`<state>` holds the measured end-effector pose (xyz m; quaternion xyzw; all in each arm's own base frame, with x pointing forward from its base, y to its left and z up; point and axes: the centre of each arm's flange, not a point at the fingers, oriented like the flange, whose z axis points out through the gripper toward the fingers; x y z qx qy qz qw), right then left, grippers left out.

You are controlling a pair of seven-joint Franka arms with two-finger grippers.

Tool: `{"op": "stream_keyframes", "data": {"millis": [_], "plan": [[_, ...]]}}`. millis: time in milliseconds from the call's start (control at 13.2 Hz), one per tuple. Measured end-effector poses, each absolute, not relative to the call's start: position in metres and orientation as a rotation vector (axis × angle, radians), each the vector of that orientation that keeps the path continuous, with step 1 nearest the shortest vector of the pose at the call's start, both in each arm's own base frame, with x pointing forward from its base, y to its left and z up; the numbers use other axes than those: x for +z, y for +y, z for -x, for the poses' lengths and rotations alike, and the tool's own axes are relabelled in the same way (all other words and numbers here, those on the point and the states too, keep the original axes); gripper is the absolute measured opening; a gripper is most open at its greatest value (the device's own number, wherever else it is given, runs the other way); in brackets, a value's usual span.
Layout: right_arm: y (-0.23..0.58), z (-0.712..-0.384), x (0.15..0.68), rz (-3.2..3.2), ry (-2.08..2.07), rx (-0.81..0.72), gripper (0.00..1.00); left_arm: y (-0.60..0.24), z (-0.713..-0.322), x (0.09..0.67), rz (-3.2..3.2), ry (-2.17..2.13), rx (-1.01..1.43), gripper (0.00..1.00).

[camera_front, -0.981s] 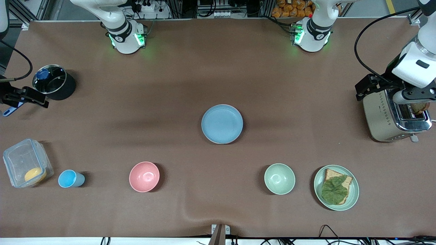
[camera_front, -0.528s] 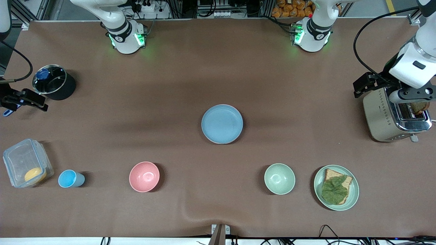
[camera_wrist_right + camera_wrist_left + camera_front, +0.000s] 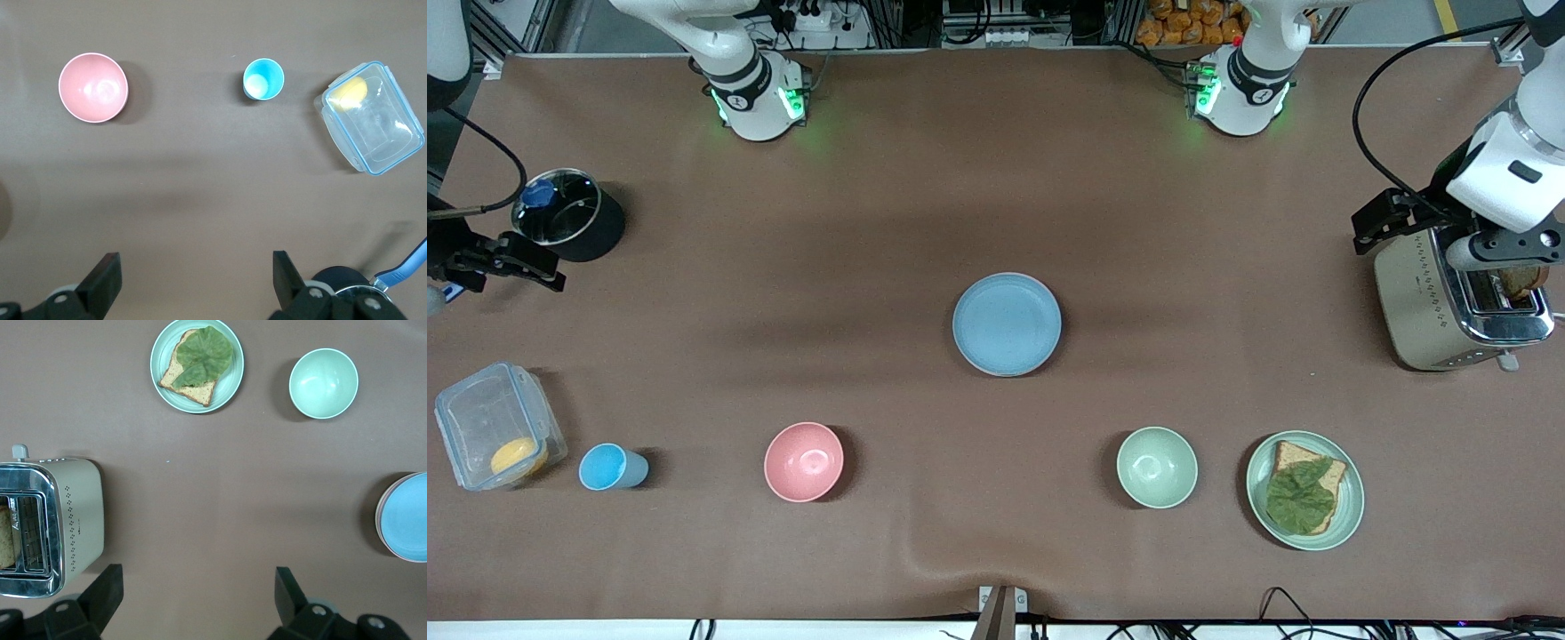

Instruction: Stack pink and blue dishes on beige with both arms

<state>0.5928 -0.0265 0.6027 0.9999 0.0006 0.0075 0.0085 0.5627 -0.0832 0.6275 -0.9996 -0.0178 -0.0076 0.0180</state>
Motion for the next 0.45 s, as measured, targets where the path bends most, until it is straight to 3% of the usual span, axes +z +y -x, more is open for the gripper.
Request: {"op": "stream_keyframes", "data": {"millis": [453], "plan": [[-0.0316,-0.5911,0.6012,-3.13,-0.012,0.0,1.0,-0.0831,-0.5626,0.6274,3.105,-0.056,-0.023,1.0]]}}
